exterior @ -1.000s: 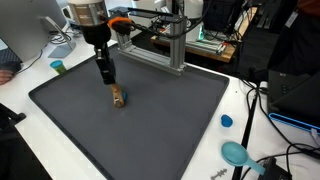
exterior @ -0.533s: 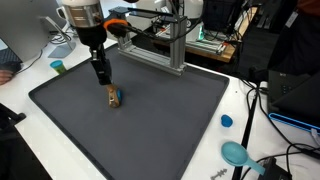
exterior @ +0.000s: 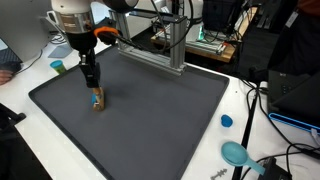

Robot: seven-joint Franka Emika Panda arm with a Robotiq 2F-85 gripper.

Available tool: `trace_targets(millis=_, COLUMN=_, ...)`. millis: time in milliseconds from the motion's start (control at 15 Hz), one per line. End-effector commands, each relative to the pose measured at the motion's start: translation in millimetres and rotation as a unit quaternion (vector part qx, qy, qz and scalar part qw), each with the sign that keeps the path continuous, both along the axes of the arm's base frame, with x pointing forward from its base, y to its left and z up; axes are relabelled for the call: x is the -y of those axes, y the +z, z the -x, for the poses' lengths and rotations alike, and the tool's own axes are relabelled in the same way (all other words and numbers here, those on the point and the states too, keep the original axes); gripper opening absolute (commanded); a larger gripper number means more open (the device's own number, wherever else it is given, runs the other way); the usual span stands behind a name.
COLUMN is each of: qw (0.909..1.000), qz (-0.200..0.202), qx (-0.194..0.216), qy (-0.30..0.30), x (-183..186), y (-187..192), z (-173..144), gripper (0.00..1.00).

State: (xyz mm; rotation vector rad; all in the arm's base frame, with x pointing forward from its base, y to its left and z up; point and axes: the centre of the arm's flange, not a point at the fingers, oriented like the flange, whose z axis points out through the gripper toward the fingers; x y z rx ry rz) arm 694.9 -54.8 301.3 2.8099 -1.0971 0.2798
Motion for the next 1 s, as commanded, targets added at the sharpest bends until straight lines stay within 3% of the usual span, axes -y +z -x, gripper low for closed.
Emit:
trace_targets(millis=0, qw=0.9994, qz=-0.01, qx=-0.032, qy=-0.004, x=19, y=-27, z=-2, gripper=0.22)
trace_targets(millis=333, qw=0.9926, qz=-0.028, qx=-0.06, qy=0.102, x=21, y=-15, z=13, gripper=0.22)
trace_targets(millis=667, qw=0.9742, qz=-0.059, qx=-0.095, qy=0.196, x=10, y=-12, z=32, gripper=0.22)
trace_targets(millis=933, qw=0.9641, qz=-0.051, qx=-0.113, qy=0.235, x=10, y=-12, z=35, gripper=0.22)
